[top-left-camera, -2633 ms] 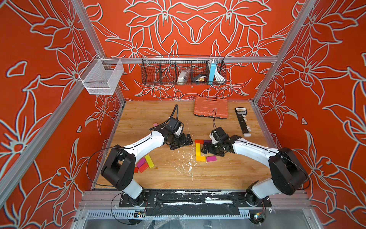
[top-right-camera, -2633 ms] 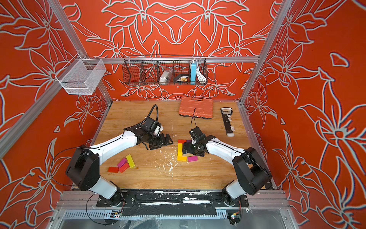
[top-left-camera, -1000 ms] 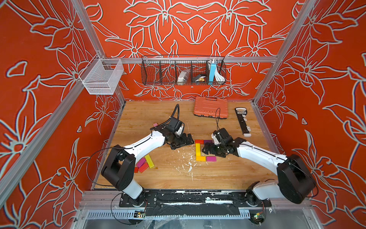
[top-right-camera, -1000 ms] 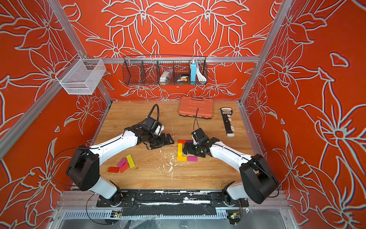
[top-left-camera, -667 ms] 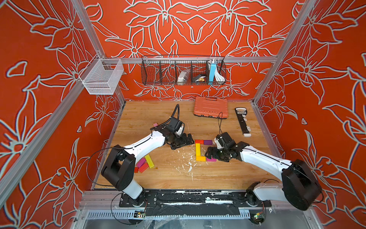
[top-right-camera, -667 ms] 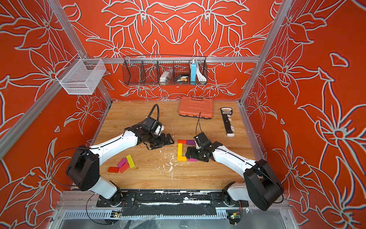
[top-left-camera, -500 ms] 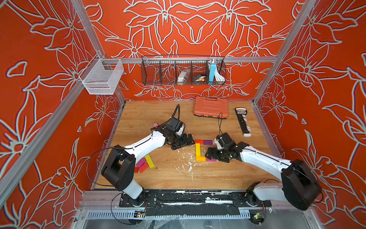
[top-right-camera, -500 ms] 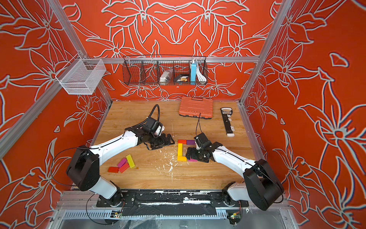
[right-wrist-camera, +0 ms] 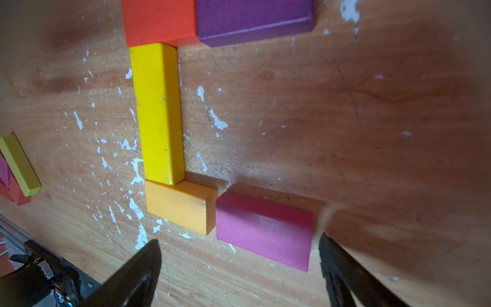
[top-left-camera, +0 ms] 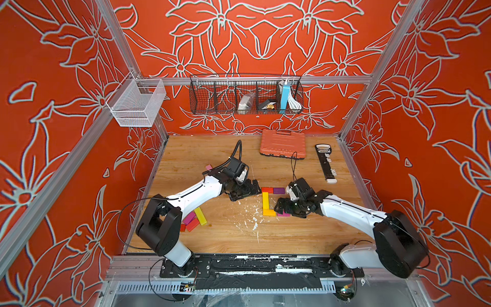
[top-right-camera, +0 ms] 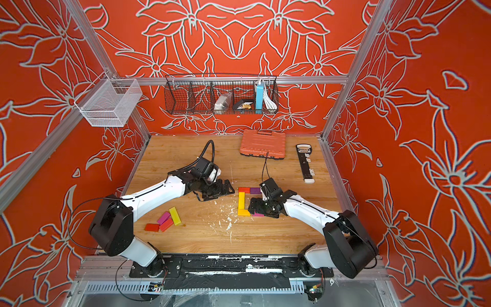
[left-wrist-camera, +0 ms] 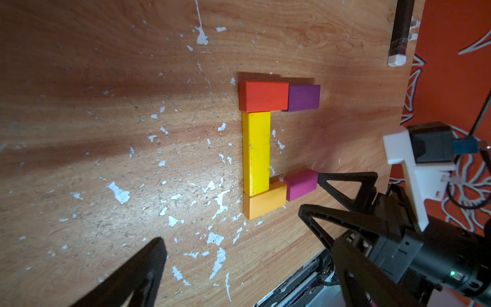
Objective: Assemble the letter c with building blocks
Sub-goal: Assemble the building block at the center of the board.
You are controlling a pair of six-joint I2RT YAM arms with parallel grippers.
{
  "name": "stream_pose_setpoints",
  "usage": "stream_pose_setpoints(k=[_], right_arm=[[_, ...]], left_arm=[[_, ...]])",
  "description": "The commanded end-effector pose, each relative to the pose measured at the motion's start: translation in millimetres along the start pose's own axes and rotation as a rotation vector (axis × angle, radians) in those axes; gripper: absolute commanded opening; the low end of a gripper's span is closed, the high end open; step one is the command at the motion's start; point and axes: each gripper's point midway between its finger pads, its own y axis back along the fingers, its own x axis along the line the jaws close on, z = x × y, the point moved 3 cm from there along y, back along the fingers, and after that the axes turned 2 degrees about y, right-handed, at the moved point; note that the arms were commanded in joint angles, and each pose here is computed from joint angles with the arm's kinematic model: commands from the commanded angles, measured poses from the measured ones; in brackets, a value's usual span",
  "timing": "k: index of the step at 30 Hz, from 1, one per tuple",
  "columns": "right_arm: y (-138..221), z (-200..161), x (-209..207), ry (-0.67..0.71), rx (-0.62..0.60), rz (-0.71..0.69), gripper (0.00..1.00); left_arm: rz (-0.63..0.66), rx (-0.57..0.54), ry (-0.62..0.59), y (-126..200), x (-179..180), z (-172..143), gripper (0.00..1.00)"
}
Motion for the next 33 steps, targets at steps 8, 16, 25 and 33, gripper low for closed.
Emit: stream_pose_setpoints(k=[8,16,25,33], right_arm=[[-3.4,-0.2,2.7,-0.006,0.016,0.027,0.94],[-4.1,-0.7,2.5,-0.011,0.018,0.028,0.94],[-4.0,-1.2,2.9,-0.012,0.017,0.033,0.94],[-3.8,-0.9,3.4,-0.014,0.017,0.036,0.94]], left_arm=[[0.001,-0.003,-0.005,-2.8,-2.5,2.0,0.98],[0.000,-0.005,-0.006,-2.4,-3.2,2.3,0.98],[0.002,-0.006,-0.006,-1.9,-3.0,2.4,0.98],[0.002,-0.006,-0.005,-2.0,-3.7,2.4,0.98]])
